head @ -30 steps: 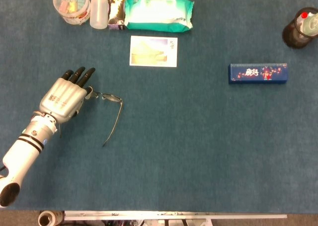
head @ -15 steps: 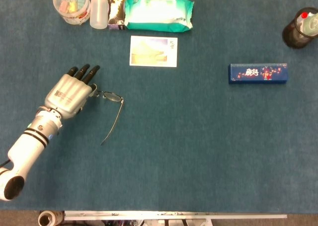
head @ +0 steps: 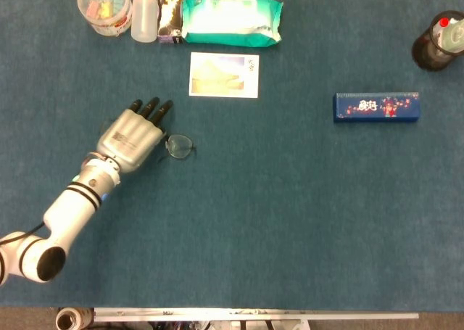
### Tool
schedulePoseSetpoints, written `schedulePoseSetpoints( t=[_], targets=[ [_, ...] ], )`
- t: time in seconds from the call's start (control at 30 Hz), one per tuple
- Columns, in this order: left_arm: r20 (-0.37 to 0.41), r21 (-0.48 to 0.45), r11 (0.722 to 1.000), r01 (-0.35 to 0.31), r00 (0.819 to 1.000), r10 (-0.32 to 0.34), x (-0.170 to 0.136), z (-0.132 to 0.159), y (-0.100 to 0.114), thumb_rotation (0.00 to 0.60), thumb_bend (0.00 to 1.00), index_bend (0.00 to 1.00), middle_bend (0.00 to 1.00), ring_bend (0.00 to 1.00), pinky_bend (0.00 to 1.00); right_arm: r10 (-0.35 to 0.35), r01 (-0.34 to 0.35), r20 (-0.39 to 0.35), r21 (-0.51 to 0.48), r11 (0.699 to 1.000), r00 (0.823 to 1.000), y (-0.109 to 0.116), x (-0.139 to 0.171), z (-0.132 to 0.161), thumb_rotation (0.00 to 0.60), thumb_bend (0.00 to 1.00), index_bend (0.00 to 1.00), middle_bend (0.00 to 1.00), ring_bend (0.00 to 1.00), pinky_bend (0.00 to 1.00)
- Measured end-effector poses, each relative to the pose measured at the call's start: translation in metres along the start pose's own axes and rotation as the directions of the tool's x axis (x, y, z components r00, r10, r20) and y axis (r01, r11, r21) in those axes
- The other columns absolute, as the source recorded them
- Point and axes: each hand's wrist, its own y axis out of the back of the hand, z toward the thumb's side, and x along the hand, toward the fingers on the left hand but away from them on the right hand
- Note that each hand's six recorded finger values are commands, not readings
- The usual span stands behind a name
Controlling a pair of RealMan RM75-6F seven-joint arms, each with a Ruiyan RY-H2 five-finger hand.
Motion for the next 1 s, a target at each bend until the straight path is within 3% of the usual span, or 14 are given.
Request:
schedulePoseSetpoints(
  t=[0.37,0.8,1.0],
  targets=[
    [0.010,0.035,0.998,-0.048,0.999,0.048,-0.003,0.015,0.023,0.600,0.69,0.40,0.00,0.00,0.14,-0.012,0.012,-0.004,-0.012,1.000,1.000,0.004,0.003,0.000,0.600,0.24,0.27,0.34,0.23,0.22],
    [-0.016,0.032,0.990,-0.140,0.990,0.140,-0.039,0.010,0.062,0.600,0.69,0.40,0.00,0.00,0.14,-0.023,0.023,-0.014,-0.012,1.000,1.000,0.007,0.006,0.002,0.600,0.24,0.27,0.34,0.23,0.22],
    [-0.017,-0.020,0.974,-0.224,0.974,0.224,-0.055,0.007,0.076,0.600,0.69,0.32,0.00,0.00,0.14,-0.025,0.025,-0.017,-0.014,1.000,1.000,0.008,0.007,0.002,0.600,0.24,0.28,0.34,0.23,0.22]
  ],
)
